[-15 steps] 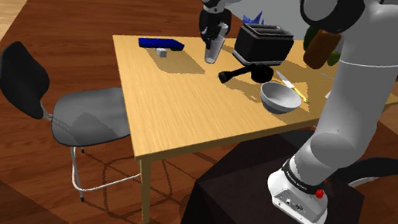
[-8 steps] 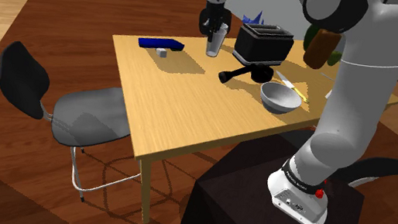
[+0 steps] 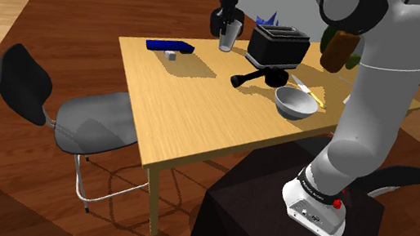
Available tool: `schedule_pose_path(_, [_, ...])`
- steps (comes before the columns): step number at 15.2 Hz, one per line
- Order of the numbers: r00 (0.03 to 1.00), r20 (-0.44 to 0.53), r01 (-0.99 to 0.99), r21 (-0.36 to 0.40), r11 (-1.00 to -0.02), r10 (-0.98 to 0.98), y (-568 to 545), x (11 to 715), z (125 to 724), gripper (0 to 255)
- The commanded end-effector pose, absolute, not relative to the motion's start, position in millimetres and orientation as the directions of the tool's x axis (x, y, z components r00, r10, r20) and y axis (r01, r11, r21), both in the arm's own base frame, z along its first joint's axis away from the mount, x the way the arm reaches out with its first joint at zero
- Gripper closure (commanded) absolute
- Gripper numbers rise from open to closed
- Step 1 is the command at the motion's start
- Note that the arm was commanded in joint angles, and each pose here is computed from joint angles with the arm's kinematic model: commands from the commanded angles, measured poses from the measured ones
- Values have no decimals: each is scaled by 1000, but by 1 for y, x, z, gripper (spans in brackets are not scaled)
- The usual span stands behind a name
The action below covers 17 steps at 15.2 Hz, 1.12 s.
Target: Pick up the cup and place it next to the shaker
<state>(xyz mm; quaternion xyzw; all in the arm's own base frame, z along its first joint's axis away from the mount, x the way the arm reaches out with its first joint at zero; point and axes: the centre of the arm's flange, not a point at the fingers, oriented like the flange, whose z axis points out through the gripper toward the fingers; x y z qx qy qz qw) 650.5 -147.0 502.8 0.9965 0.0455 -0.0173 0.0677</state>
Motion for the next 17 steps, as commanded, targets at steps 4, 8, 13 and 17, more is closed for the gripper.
schedule_pose_path(4, [995, -41, 93, 133, -987, 88, -146, 649, 529, 255])
schedule_pose_path(8, [995, -41, 93, 133, -987, 88, -146, 649, 551, 255])
schedule_pose_path(13, [995, -41, 93, 133, -987, 88, -161, 627, 561, 255])
schedule_pose_path(17, [995, -41, 93, 133, -987, 88, -191, 584, 561, 255])
